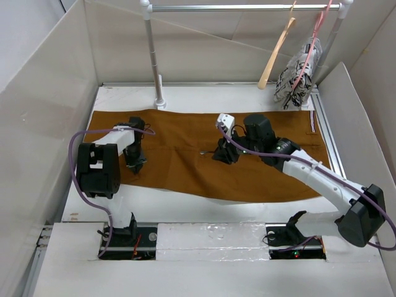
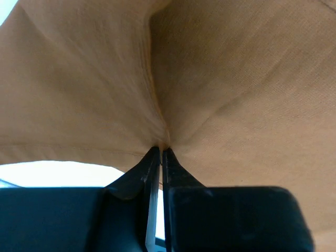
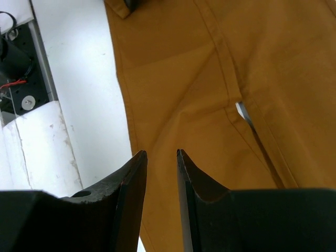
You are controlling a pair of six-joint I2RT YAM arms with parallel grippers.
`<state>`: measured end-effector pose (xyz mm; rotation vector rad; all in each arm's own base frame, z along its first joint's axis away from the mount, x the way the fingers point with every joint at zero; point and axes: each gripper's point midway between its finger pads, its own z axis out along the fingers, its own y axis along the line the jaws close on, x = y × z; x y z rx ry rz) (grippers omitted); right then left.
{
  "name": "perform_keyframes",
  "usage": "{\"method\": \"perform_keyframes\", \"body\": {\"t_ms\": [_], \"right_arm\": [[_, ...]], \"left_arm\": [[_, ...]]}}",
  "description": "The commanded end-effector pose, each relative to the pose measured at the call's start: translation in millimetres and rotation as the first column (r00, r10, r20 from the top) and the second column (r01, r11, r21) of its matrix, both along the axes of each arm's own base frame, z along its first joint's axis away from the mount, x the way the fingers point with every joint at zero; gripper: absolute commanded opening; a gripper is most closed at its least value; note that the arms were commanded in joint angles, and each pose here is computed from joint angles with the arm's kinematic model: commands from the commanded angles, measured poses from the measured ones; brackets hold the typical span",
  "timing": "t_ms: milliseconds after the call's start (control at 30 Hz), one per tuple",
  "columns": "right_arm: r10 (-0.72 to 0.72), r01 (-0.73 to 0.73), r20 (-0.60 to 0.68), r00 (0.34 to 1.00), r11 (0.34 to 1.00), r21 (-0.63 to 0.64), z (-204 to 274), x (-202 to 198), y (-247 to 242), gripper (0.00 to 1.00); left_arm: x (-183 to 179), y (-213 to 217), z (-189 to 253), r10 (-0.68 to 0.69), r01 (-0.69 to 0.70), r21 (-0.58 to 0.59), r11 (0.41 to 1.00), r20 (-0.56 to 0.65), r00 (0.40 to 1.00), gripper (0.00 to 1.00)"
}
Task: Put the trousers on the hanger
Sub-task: Flatten out the trousers at the center of the board.
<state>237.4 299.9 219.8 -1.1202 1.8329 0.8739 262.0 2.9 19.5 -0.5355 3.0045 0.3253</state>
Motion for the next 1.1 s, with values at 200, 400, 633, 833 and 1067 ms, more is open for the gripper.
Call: {"method": "perform_keyframes", "body": {"t_ms": [200,400,633,833,1067], "right_arm": [[-0.015,0.015,0.017,1.000,1.000,0.006,-1.1,1.0,-23.9,0.35],[-0.029,0.028,-0.021,0.999,0.999,-0.031,-17.0,-4.2,-33.2,0.35],[-0.023,0.022,-0.016,1.000,0.999,-0.046,-11.5,-15.3,-39.8,0.36],[-0.035,0.036,0.006,0.999,0.997,-0.063,-9.2,-27.2,-47.9,0.35],[-0.059,0.063,0.044,0.997,0.995,-0.081,-10.5,-43.3,-64.8,0.00]], "left_arm": [[29.1,41.8,79.7,0.149,-0.177,0.089,0.980,0.255,0.955,0.00],[59.9,110.9,138.4,0.303,-0.401,0.111,0.909,0.484,0.821,0.00],[77.6,154.5,121.1,0.374,-0.474,0.153,0.867,0.430,0.822,0.59],[70.5,159.9,157.8,0.425,-0.541,0.063,0.838,0.548,0.721,0.89],[-2.3,145.2,104.8,0.587,-0.648,-0.125,0.751,0.574,0.571,0.74]]}}
